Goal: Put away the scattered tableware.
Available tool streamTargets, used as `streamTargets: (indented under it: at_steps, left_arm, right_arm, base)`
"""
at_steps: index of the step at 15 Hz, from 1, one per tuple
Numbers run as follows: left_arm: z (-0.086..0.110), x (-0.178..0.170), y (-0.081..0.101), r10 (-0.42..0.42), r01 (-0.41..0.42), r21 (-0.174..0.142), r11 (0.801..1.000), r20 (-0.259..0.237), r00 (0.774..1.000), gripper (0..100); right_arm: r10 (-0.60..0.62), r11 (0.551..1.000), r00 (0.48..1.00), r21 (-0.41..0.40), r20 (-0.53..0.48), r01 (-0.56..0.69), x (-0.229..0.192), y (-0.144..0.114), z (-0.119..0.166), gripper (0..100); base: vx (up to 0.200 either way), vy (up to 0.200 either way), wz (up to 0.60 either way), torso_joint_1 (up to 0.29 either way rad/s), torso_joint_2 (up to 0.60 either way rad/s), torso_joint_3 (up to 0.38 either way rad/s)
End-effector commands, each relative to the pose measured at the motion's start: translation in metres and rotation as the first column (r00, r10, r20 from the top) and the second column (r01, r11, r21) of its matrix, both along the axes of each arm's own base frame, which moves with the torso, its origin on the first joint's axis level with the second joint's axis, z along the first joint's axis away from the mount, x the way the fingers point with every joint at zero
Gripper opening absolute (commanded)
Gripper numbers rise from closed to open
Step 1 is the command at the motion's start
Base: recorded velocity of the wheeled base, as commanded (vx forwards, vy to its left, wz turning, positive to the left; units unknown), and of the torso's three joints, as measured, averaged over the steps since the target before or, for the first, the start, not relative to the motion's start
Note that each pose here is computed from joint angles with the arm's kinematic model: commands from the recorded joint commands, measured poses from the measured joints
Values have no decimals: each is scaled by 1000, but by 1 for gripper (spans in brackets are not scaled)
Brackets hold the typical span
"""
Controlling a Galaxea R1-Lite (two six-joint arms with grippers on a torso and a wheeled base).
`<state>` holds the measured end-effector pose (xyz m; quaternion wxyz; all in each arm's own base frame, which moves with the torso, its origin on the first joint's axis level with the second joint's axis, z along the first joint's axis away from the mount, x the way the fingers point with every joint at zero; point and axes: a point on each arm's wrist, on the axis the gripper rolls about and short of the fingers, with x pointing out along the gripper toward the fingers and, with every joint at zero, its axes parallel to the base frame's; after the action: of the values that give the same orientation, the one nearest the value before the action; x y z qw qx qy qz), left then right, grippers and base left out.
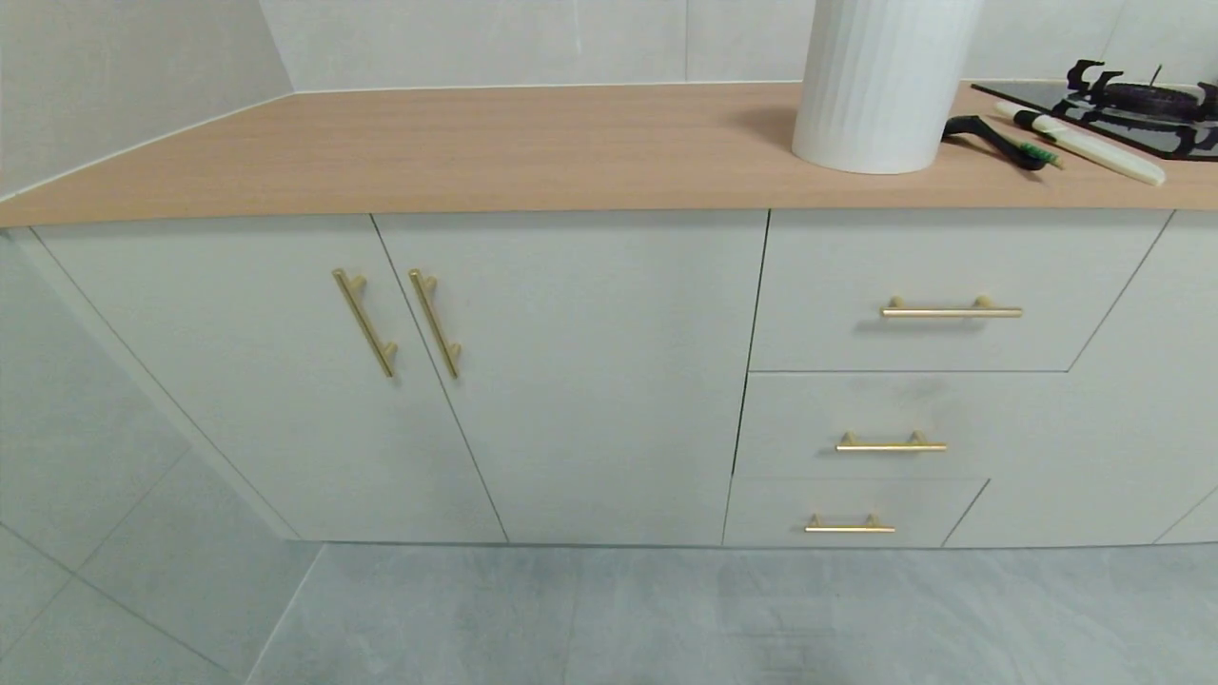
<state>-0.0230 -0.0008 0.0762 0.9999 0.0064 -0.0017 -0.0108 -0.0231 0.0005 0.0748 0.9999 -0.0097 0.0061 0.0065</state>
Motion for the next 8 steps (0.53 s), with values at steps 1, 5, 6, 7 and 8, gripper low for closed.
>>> streamTargets:
  at_steps: [1, 5, 6, 7, 8]
  left_arm:
    - [0, 0, 0, 0, 0, 1, 1000, 0, 1000, 100]
    - [0, 0, 0, 0, 0, -1, 1000, -2, 1000, 100]
    - [0, 0, 0, 0, 0, 1, 1000, 0, 1000, 100]
    - [0, 0, 0, 0, 0, -1, 1000, -2, 1000, 100]
    - [0, 0, 0, 0, 0, 1, 1000, -2, 1000, 100]
  right_arm:
    - [1, 1000, 1000, 0, -1, -1, 0, 0, 0, 100]
    - [1, 1000, 1000, 0, -1, -1, 0, 0, 0, 100]
    - [-1, 1000, 1000, 0, -1, 1, 0, 0, 0, 100]
    - [1, 1000, 1000, 0, -1, -1, 0, 0, 0, 100]
    - [1, 1000, 1000, 0, -1, -1, 0, 0, 0, 100]
  base:
    - [200, 0, 0, 2, 2, 7]
    - [100, 0, 0, 0, 1, 2]
    - [0, 0, 0, 0, 0, 0]
    - [0, 0, -600, 22, 2, -2]
    - [0, 0, -600, 7, 2, 2]
